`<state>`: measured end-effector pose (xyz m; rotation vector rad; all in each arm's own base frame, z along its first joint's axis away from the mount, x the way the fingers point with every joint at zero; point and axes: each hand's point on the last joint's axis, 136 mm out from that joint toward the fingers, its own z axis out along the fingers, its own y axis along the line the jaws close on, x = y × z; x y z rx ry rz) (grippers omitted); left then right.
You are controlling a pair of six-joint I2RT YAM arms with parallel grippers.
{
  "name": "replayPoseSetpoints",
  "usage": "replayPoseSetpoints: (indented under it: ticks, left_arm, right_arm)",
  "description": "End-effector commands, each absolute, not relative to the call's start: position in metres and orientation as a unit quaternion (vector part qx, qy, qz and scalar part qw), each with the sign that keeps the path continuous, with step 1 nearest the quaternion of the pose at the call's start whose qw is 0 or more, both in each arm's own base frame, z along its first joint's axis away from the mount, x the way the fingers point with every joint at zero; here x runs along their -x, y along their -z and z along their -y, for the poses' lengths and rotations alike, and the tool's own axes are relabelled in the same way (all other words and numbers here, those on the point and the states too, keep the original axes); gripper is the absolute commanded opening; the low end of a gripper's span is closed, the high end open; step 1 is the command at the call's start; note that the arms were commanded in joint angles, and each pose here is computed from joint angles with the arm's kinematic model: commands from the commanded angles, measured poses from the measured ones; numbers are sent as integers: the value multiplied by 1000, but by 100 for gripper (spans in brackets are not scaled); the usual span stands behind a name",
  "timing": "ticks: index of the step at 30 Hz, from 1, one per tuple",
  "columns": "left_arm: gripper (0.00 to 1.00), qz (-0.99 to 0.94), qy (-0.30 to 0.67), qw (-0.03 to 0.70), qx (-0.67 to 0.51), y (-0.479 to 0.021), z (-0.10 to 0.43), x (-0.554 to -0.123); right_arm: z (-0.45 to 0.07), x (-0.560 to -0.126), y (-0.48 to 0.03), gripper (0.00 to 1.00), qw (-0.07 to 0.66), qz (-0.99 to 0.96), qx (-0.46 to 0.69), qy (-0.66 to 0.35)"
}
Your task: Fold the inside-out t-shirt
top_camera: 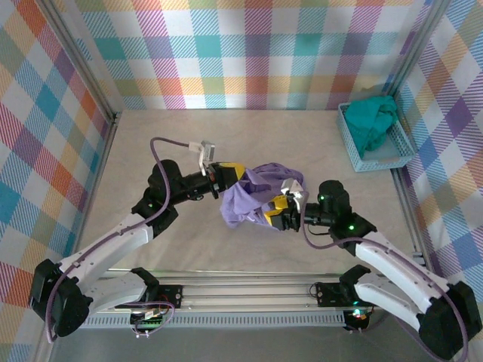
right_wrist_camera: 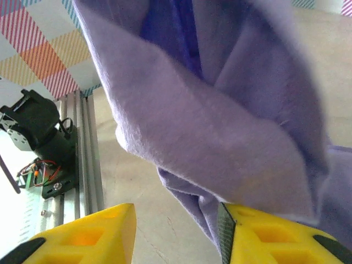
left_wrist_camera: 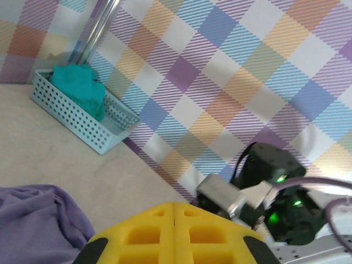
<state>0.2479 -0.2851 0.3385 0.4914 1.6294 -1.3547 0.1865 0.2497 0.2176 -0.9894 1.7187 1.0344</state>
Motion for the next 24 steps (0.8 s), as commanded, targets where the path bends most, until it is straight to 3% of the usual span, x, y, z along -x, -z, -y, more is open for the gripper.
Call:
replayPoseSetpoints:
  ticks: [1, 6, 14, 24]
  left_arm:
    - [0, -629, 525, 522, -237, -345, 279, -244]
    - [0, -631, 522, 520, -243, -342, 282, -243]
    - [0, -635, 522, 511, -249, -339, 287, -240]
    - [0, -640, 520, 504, -256, -334, 290, -237]
  right_arm:
    - [-247, -177, -260, 45, 472, -657, 415, -417]
    - [-263, -174, -290, 41, 452, -627, 401, -492]
    - [-286, -205, -284, 34, 421, -648, 355, -526]
    - [-296, -233, -300, 42, 447, -643, 310, -539]
